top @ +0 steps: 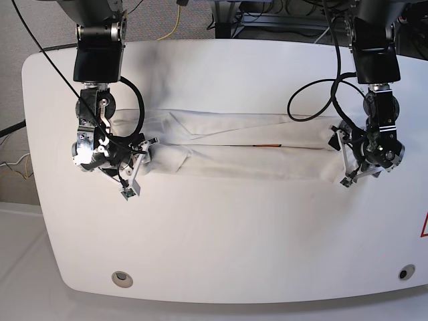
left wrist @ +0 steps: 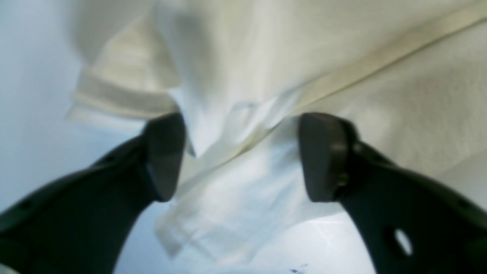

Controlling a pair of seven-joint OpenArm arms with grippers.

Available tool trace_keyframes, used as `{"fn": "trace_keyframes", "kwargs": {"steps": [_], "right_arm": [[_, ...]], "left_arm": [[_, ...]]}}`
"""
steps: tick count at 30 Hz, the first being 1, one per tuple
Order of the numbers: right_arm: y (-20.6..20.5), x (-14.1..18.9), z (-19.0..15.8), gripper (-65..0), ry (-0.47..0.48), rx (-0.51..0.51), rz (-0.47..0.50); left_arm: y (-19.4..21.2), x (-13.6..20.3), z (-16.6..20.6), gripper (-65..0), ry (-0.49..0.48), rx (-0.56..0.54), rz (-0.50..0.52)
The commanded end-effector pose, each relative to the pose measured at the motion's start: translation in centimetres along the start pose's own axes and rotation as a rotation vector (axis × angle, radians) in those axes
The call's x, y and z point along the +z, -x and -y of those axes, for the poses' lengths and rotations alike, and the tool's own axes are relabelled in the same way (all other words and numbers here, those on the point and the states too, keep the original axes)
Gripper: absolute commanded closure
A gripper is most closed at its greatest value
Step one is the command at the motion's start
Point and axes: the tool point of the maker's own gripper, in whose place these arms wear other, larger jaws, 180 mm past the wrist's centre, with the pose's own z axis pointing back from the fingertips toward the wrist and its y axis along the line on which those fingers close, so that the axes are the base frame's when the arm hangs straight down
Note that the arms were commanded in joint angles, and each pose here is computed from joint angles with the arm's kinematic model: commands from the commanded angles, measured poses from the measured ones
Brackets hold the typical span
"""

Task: Fold the T-shirt properly
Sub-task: 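Hold the band ends and lower them, smoothing the folded band flat, then release the band end with the left gripper and move it outward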

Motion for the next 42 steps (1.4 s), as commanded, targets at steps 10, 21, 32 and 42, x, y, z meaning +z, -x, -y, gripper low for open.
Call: {"fn": "trace_keyframes", "kwargs": {"steps": [10, 21, 32, 42], "right_arm": [[-3.4, 3.8, 1.0, -35.5, 0.075, 0.048, 0.084], [-5.1, 8.0, 2.5, -35.5, 0.162, 0.053, 0.125], [-3.9, 8.0, 2.8, -35.5, 0.172, 0.042, 0.1], [-3.8, 8.0, 2.6, -35.5, 0.17, 0.05, 0.097]], "left_arm": [[-2.4, 3.4, -3.0, -49.4, -0.107, -0.009, 0.06], [-4.0, 6.2, -4.6, -49.4, -0.185, -0.027, 0.081], [-2.6, 8.7, -7.9, -49.6, -0.282, -0.011, 0.083], [1.9, 8.6, -11.4, -49.7, -0.285, 0.169, 0.031]]}}
